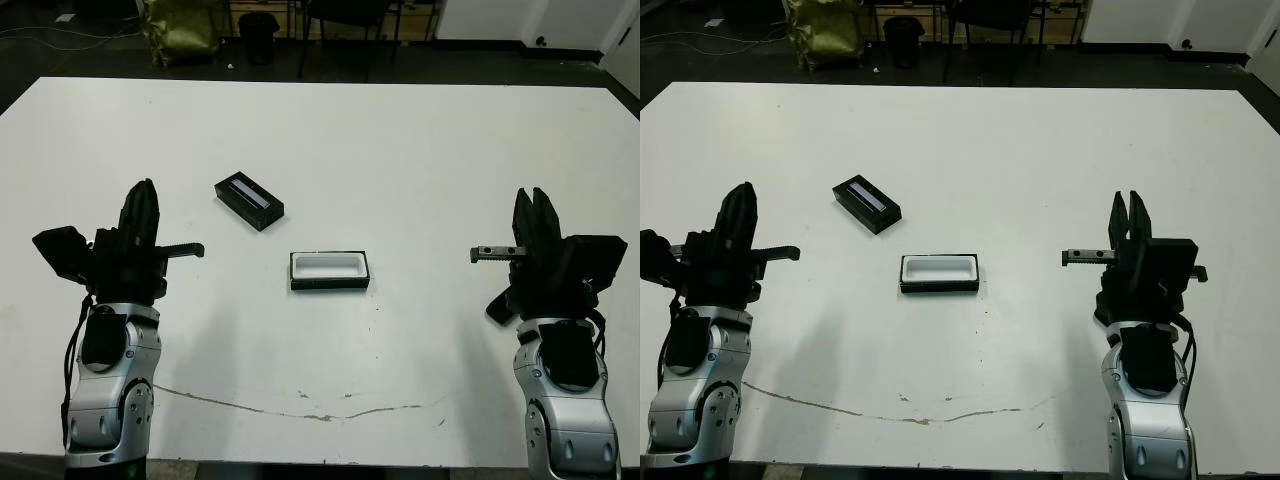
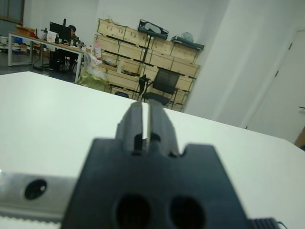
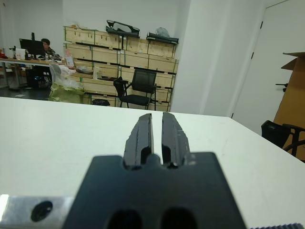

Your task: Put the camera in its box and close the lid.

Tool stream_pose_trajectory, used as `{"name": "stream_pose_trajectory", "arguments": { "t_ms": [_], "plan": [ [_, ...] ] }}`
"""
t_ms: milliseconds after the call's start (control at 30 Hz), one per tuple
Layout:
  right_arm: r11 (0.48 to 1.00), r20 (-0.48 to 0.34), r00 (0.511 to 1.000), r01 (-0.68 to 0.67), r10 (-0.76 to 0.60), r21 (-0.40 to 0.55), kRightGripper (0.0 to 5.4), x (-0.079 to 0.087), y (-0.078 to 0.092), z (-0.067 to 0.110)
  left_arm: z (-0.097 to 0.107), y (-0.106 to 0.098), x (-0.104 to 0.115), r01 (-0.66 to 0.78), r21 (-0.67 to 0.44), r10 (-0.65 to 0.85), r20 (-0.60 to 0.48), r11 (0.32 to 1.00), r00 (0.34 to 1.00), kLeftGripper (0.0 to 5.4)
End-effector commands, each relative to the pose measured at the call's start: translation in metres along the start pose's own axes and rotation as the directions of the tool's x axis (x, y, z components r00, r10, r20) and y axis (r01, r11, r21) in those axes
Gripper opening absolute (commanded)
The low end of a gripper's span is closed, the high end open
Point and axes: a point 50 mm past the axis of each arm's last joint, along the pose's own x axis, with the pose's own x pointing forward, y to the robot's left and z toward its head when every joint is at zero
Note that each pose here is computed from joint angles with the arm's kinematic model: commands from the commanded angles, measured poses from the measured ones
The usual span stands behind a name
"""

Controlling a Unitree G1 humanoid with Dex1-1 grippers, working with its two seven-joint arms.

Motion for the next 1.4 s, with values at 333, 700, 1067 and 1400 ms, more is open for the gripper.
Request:
{"name": "stream_pose_trajectory", "arguments": {
  "t_ms": [333,700,1067,1400],
  "plan": [
    [1.000,-0.042,0.999,-0.016,0.017,0.019,0.00,-0.002,0.004,-0.007,-0.009,-0.004,-0.008,0.017,-0.002,-0.017,-0.062,1.000,0.998,0.02],
    [0.999,-0.042,0.999,-0.027,0.028,0.027,0.00,-0.009,0.006,-0.005,-0.014,-0.007,-0.009,0.035,-0.008,-0.036,-0.077,0.999,0.996,0.02],
    [0.999,-0.061,0.998,0.013,-0.010,0.047,0.00,-0.015,0.015,-0.010,-0.016,-0.005,-0.011,0.029,-0.018,-0.031,-0.089,0.999,0.996,0.02],
    [0.986,-0.087,0.988,0.135,-0.127,0.098,0.00,-0.023,0.025,-0.021,-0.019,-0.005,-0.013,0.029,-0.026,-0.031,-0.097,0.999,0.995,0.02]
  ]
}}
